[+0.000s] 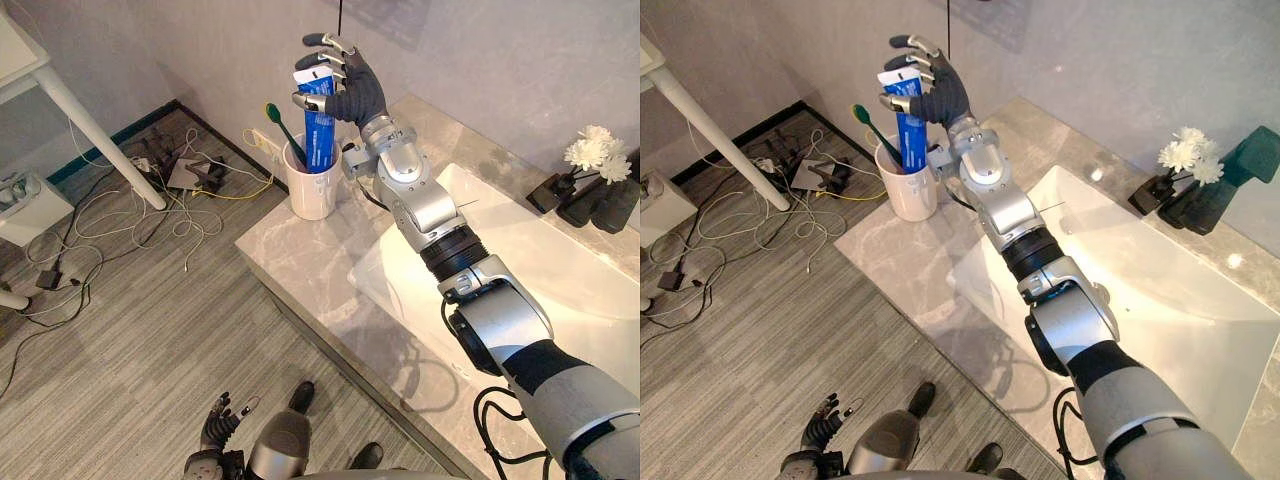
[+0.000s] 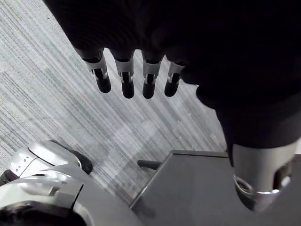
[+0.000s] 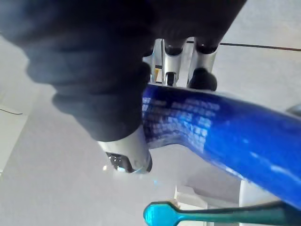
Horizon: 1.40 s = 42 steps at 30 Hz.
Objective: Organize washtable
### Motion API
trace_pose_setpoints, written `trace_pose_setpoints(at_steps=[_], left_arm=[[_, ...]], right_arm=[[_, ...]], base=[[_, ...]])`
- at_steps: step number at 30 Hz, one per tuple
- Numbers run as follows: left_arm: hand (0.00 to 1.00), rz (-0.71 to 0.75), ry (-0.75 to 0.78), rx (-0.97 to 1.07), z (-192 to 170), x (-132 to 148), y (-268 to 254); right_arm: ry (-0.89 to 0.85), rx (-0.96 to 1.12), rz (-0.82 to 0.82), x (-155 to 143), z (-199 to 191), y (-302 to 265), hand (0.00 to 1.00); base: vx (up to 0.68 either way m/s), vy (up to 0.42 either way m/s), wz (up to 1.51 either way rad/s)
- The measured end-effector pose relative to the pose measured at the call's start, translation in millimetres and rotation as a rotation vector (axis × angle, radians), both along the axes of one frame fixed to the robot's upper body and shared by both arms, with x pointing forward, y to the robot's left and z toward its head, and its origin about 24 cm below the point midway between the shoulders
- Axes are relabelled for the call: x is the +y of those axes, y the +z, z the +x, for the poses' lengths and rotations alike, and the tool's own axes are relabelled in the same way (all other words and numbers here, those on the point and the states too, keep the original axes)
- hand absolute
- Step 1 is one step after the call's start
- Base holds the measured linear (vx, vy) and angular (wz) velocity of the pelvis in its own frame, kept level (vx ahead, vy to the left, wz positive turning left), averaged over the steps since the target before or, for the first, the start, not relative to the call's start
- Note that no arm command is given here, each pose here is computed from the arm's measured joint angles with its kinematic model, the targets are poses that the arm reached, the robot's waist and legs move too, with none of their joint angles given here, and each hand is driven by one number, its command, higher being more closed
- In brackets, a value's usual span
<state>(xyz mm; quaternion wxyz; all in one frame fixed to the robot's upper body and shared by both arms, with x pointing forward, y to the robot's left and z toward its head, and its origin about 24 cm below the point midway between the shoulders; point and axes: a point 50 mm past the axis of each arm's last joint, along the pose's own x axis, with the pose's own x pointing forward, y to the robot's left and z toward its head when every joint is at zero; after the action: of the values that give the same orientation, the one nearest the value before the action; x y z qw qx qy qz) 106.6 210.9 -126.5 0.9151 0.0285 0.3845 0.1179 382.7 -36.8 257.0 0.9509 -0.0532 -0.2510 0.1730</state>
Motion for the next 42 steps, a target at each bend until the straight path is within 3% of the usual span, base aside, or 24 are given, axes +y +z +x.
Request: trace_pose_setpoints(at_steps=[16, 32, 37, 42], left_arm=[[0.0, 0.01, 0.003, 0.034, -9, 3, -2], [0.0, 0.01, 0.079, 0.154, -40, 10, -16], [0.0, -0.008, 0.117, 0.166, -44, 7, -18], [0.0, -0.017, 0.114, 0.167, -42, 4, -20]], right_arm=[[0.006, -0.072, 0.079, -31, -31, -22, 0.0], [-0.207, -0.242, 0.231, -145, -121, -49, 0.0], [-0.437, -0.419, 0.202, -191, -157, -32, 0.0], [-0.716, -0.471, 0.228, -239, -188, -36, 0.0]], base=[[-0.02, 0.01, -0.04], [0.0, 0.014, -0.2], [-0.01, 0.036, -0.39], [-0.05, 0.033, -0.52]])
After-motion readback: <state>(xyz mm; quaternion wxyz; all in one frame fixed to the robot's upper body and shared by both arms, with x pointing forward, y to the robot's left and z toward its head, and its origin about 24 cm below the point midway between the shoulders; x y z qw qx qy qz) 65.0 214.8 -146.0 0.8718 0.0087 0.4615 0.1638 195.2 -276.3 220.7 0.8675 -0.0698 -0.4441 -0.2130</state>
